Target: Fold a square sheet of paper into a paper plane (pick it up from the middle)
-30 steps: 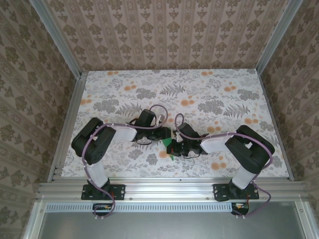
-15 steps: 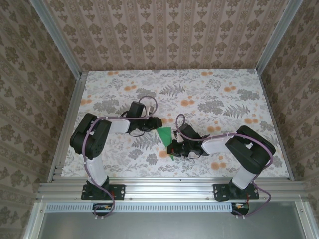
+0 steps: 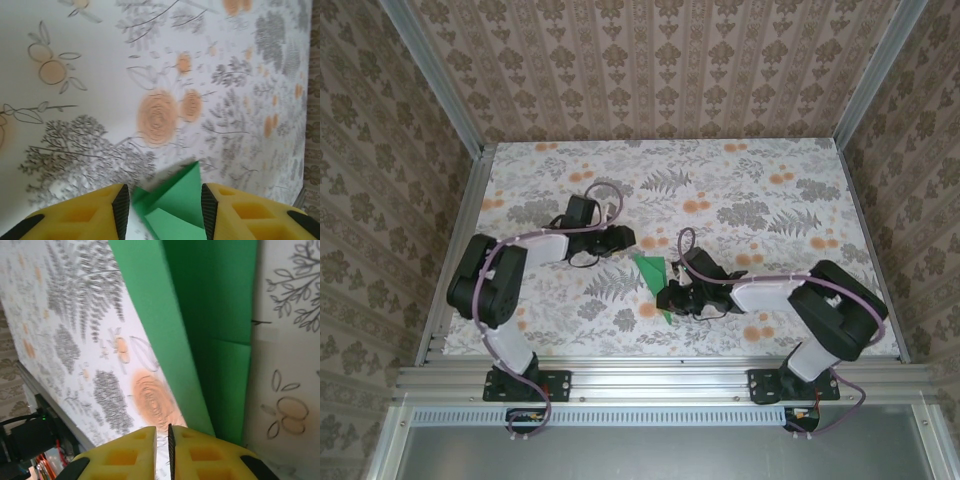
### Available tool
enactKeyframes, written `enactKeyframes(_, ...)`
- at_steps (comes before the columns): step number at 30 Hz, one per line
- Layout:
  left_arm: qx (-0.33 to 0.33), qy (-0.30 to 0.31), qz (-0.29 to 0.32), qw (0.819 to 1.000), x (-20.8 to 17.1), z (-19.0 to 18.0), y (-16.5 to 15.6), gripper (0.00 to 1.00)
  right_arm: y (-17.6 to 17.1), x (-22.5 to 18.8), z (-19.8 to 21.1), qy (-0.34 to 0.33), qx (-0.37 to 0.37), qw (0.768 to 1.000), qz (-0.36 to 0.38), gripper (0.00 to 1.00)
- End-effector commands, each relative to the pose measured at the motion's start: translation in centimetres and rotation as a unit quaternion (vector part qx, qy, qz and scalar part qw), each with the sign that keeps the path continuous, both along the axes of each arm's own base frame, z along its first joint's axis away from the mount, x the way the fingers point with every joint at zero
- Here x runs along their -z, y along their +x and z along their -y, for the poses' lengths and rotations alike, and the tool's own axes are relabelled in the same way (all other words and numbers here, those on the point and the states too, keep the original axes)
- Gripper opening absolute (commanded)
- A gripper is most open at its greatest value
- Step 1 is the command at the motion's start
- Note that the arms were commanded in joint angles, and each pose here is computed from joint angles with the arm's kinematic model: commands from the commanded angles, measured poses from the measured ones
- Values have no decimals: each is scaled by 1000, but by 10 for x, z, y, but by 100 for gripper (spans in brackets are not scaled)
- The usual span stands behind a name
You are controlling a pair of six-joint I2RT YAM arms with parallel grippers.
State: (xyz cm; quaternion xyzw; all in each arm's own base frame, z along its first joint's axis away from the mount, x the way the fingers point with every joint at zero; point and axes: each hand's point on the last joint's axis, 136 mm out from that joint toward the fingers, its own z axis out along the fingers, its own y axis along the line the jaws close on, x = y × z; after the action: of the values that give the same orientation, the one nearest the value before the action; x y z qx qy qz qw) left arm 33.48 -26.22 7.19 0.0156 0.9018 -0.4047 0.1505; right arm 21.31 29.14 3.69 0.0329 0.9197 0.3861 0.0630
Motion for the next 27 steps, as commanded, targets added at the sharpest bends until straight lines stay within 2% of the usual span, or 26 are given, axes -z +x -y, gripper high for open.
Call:
enactKeyframes(1, -1, 18, 24, 1000, -26, -7, -10, 46, 13, -39, 3, -6, 6, 999, 51, 18)
enactKeyframes(4, 7, 56, 16, 998, -29, -1, -35, 48, 23, -57, 27, -43, 40, 994, 93, 23)
enactKeyframes(7, -8, 97, -7, 995, -24, -2, -57, 57, 30, -56, 63, -88, 94, 985, 111, 32)
enactKeyframes(12, -29, 136, -34, 990, -17, 6, -88, 69, 29, -51, 90, -88, 126, 982, 113, 40)
enactKeyframes(16, -44, 188, -47, 980, -11, 5, -93, 77, 24, -43, 92, -87, 118, 984, 100, 43)
enactKeyframes(27, -28, 255, -78, 963, 10, 39, -94, 79, 20, -21, 85, -75, 111, 988, 76, 44)
